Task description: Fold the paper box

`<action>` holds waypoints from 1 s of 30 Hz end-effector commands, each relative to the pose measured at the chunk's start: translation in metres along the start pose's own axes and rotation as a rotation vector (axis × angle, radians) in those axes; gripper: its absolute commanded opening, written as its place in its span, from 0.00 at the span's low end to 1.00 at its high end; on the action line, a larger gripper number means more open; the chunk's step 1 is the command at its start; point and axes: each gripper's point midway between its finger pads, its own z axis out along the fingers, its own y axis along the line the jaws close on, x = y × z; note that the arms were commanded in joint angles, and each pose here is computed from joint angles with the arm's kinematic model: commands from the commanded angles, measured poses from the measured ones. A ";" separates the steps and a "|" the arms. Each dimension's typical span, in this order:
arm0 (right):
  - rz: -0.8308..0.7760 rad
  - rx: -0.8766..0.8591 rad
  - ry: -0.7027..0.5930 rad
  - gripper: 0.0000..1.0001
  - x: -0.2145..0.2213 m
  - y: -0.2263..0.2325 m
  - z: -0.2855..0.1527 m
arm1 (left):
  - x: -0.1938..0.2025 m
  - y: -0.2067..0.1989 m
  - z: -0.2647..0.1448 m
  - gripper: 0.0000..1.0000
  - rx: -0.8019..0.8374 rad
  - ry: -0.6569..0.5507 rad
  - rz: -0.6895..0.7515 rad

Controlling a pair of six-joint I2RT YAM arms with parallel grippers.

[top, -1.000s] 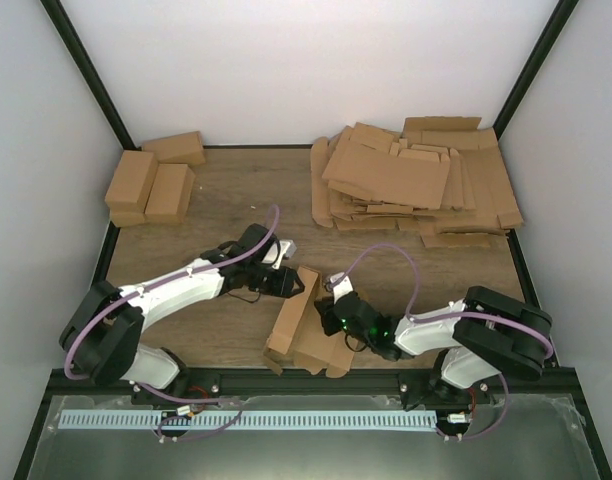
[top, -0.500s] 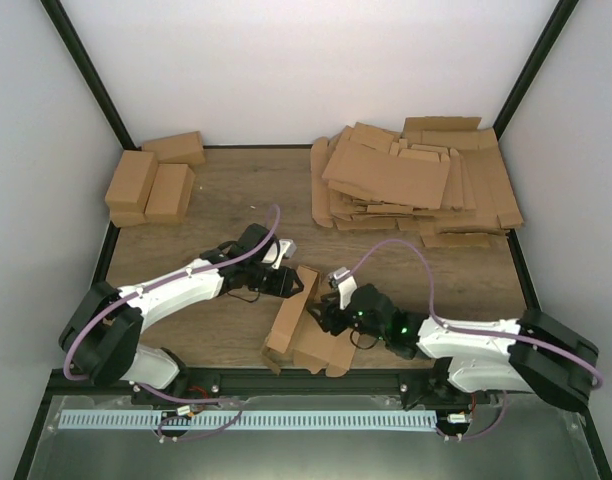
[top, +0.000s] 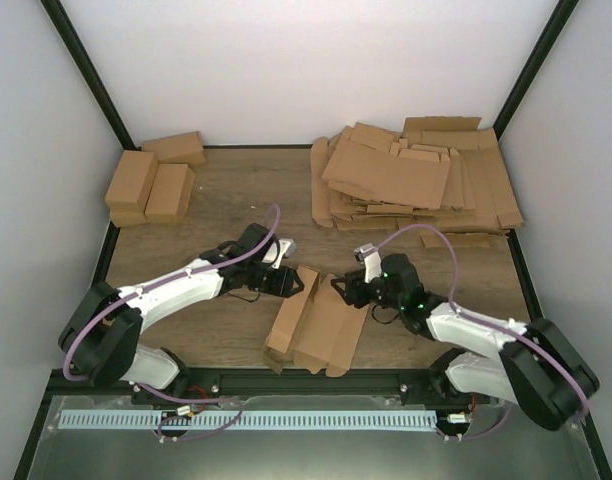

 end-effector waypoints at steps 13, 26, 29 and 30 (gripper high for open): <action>-0.158 -0.062 0.005 0.54 -0.006 -0.003 0.045 | -0.028 -0.011 -0.005 0.52 0.025 -0.100 0.006; -0.262 -0.071 0.019 0.56 -0.011 0.002 0.081 | -0.026 -0.007 0.008 0.46 0.012 -0.041 0.041; -0.264 -0.058 0.022 0.56 -0.011 -0.001 0.084 | -0.027 -0.006 0.008 0.45 0.009 -0.042 0.047; -0.264 -0.051 0.024 0.55 -0.010 -0.002 0.085 | -0.027 -0.007 0.008 0.46 0.013 -0.040 0.048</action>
